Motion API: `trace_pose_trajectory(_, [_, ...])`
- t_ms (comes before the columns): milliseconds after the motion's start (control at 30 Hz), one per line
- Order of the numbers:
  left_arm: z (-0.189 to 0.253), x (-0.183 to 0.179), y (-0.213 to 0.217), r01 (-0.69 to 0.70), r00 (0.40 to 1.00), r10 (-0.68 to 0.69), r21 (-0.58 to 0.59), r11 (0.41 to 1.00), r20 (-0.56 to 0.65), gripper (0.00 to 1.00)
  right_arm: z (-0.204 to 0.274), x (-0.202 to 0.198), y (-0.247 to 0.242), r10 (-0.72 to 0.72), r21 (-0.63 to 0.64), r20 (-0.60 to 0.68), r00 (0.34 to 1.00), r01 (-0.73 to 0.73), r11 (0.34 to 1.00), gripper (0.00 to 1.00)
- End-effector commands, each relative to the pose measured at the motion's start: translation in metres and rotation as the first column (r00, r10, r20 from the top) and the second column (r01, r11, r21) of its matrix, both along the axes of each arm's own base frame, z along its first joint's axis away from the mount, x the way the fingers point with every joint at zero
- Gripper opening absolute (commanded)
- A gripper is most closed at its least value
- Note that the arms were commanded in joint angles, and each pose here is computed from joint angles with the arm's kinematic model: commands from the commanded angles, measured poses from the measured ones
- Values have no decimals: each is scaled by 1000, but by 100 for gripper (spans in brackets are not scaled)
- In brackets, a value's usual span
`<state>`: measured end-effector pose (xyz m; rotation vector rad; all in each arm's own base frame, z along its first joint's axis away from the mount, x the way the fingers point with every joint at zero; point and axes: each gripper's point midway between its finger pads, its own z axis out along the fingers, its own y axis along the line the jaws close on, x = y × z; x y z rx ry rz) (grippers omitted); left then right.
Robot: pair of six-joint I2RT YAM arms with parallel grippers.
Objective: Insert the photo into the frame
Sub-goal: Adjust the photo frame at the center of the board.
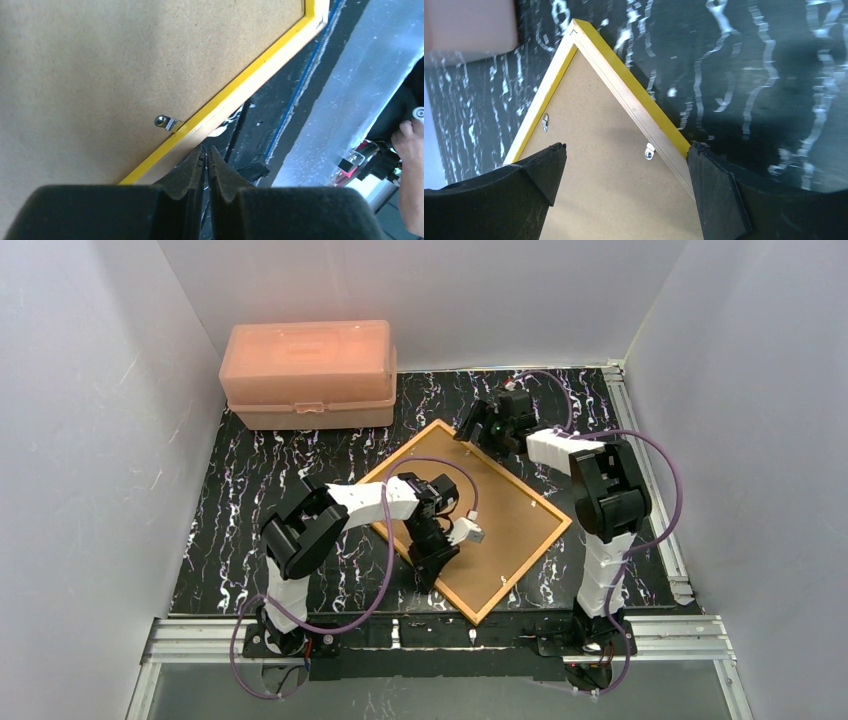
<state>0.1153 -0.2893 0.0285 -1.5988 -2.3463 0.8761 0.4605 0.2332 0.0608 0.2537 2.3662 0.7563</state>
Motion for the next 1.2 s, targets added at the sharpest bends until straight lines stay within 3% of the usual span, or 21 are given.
trace_pose_trajectory(0, [-7,29,-26,33,992,-22,-80,996,127,7,-27,-80,64,226,132,-225,948,-200,971,99])
trace_pose_trajectory(400, [-8,28,-24,31,992,-24,-49,998,128,8,-12,-98,114,388,195,-193,901,-353,915,99])
trace_pose_trajectory(467, [0,26,-19,38,992,-33,-39,999,124,10,-1,-84,105,368,152,-166,915,-345,926,99])
trace_pose_trajectory(633, [37,19,13,40,996,-37,-37,999,85,27,42,-41,52,221,88,-70,973,-215,973,99])
trace_pose_trajectory(800, [92,31,59,-85,996,86,-102,991,5,33,73,-28,-1,95,-24,-13,995,-96,995,99])
trace_pose_trajectory(933, [124,66,109,-218,973,226,-170,961,34,34,70,-60,-40,-35,-135,-78,996,24,991,99])
trace_pose_trajectory(1067, [121,100,161,-360,924,375,-163,919,79,34,55,-116,-69,-139,-156,-149,979,116,981,99])
trace_pose_trajectory(1167, [107,130,196,-500,858,512,-151,853,49,31,43,-154,-84,-175,-173,-198,965,141,975,99])
